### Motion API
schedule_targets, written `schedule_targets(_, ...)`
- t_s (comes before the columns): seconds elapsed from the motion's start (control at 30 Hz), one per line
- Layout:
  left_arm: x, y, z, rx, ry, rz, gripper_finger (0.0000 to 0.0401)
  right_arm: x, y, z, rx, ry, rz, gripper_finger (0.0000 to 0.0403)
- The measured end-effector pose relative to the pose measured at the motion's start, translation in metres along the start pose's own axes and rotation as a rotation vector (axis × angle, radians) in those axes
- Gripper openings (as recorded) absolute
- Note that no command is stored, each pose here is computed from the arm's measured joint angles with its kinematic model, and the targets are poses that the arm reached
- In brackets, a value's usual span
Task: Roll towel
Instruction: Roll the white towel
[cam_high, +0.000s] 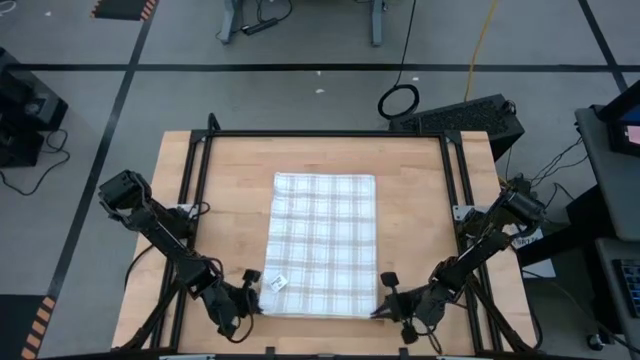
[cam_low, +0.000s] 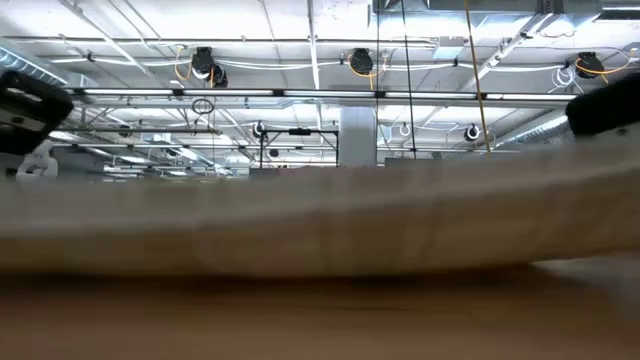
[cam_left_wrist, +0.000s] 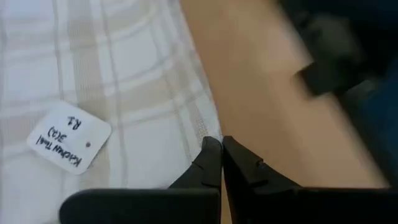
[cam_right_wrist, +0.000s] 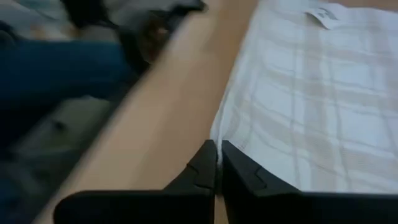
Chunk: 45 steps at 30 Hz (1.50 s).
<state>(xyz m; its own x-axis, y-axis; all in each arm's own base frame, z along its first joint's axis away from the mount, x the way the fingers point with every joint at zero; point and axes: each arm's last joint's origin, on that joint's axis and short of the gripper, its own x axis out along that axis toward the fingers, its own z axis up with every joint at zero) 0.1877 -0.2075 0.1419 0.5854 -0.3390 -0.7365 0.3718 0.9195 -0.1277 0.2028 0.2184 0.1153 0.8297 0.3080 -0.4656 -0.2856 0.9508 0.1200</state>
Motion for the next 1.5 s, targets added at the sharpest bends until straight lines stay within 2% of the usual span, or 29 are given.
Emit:
schedule_targets(0.07,-0.002,-0.006,0.006,-0.008,-0.061,-0.053,0.0004,-0.003,0.002,0.005,0.061,0.001,0.056,0.0005)
schedule_targets(0.17,-0.008,-0.013,0.014,-0.021,-0.144,-0.103,0.0004,-0.009,0.003,0.014,0.148,-0.026,0.08,0.0003)
schedule_targets(0.33,-0.025,-0.013,0.023,0.01,-0.219,-0.11,0.0004,-0.019,0.002,0.028,0.132,-0.078,0.069,0.0003)
schedule_targets(0.43,-0.035,-0.008,0.026,0.059,-0.24,-0.038,0.0004,-0.025,-0.003,0.035,0.112,-0.103,0.0,0.0003)
schedule_targets(0.57,-0.048,0.006,0.028,0.07,-0.218,0.067,0.0004,-0.033,-0.015,0.044,0.092,-0.087,-0.069,0.0002)
schedule_targets(0.77,-0.063,0.035,0.029,0.03,-0.165,0.211,0.0004,-0.043,-0.043,0.055,0.086,-0.029,-0.186,0.0001)
schedule_targets(0.87,-0.063,0.051,0.026,0.016,-0.089,0.285,0.0004,-0.045,-0.058,0.054,0.064,0.026,-0.262,0.0001)
schedule_targets(1.0,-0.063,0.064,0.019,-0.02,0.004,0.327,0.0004,-0.043,-0.067,0.051,0.067,0.083,-0.283,0.0)
schedule_targets(1.13,-0.066,0.067,0.022,0.031,-0.011,0.342,0.0004,-0.043,-0.071,0.051,0.047,0.097,-0.303,0.0)
schedule_targets(1.27,-0.073,0.079,0.026,0.056,-0.035,0.451,0.0004,-0.042,-0.081,0.053,-0.001,0.086,-0.403,0.0)
schedule_targets(1.37,-0.078,0.081,0.028,0.04,-0.051,0.406,0.0004,-0.041,-0.083,0.054,0.023,0.086,-0.385,0.0)
schedule_targets(1.5,-0.085,0.068,0.032,-0.004,-0.102,0.226,0.0004,-0.042,-0.071,0.052,0.127,0.109,-0.223,0.0)
